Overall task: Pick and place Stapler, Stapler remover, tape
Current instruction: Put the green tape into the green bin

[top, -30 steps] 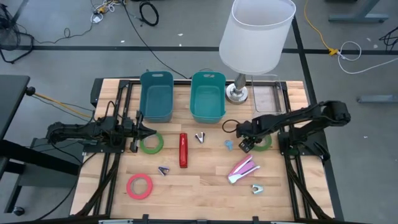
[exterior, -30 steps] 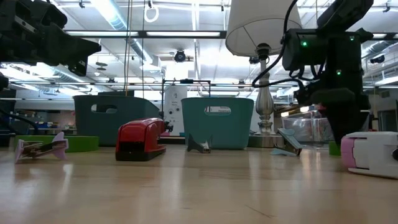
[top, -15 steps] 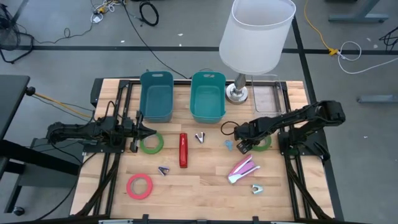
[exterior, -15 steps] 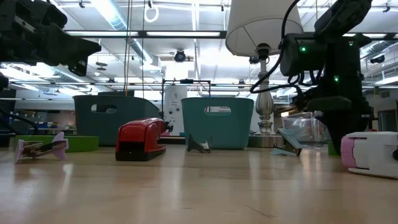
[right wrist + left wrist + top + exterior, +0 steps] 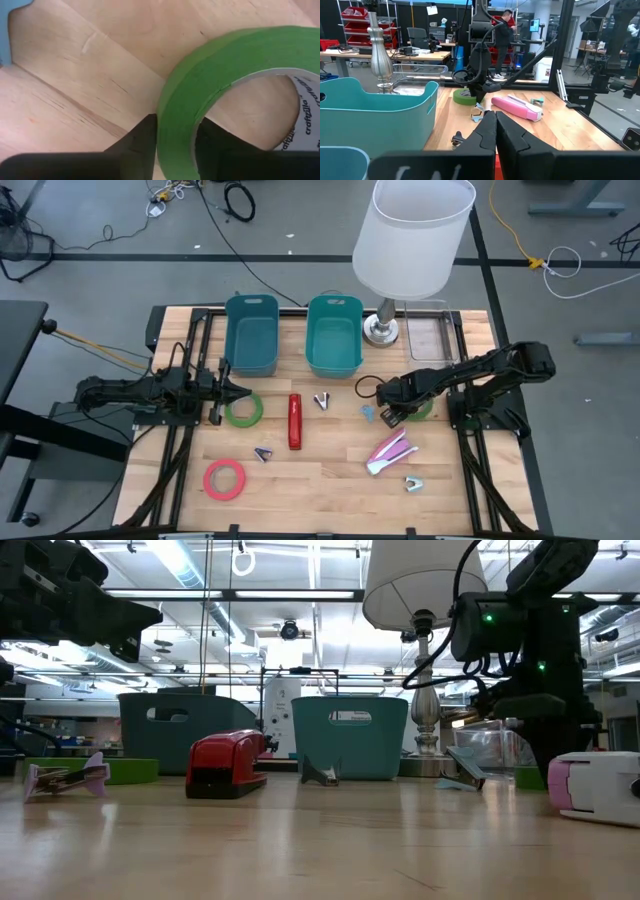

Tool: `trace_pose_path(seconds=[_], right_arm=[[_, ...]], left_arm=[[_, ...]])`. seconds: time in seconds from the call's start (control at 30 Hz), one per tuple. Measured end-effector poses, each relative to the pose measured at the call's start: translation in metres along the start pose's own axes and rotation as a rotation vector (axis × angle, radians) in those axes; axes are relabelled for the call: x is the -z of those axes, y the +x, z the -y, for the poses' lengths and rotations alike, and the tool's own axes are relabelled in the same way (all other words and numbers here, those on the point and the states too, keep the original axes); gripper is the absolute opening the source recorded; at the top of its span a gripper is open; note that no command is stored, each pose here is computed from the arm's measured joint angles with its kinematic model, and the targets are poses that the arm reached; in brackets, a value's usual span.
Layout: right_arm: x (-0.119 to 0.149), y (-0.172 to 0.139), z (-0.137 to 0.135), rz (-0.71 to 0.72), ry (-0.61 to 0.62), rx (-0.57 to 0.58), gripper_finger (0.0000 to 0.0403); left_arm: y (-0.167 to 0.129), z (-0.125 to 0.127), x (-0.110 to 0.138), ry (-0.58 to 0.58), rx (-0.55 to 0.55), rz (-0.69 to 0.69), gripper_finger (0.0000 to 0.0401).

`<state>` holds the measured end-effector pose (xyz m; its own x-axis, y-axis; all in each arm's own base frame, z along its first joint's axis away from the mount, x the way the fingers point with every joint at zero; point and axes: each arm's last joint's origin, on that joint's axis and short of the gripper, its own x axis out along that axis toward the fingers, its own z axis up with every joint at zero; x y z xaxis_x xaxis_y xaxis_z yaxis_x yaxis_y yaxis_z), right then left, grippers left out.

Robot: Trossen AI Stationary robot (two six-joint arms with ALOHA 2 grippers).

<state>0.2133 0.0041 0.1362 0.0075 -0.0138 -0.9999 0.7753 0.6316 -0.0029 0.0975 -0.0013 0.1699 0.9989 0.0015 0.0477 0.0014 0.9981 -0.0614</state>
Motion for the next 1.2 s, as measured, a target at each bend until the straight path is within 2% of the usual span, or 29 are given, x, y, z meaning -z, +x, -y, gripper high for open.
trace_pose_path(seconds=[0.43,0.6,0.87,1.2], right_arm=[[0.0,0.0,0.0,-0.003,-0.002,-0.007,0.0092],[0.002,-0.009,0.0,0.0,-0.002,-0.07,0.009],[0.0,-0.048,-0.001,0.116,0.03,-0.21,0.009],[-0.005,-0.111,-0.005,0.328,-0.001,-0.413,0.009]], left_arm=[[0.0,0.0,0.0,0.0,0.0,0.0,0.0003],[0.0,0.0,0.0,0.0,0.0,0.0,0.0003],[0.0,0.0,0.0,0.0,0.0,0.0,0.0003],[0.0,0.0,0.0,0.0,0.0,0.0,0.0003]])
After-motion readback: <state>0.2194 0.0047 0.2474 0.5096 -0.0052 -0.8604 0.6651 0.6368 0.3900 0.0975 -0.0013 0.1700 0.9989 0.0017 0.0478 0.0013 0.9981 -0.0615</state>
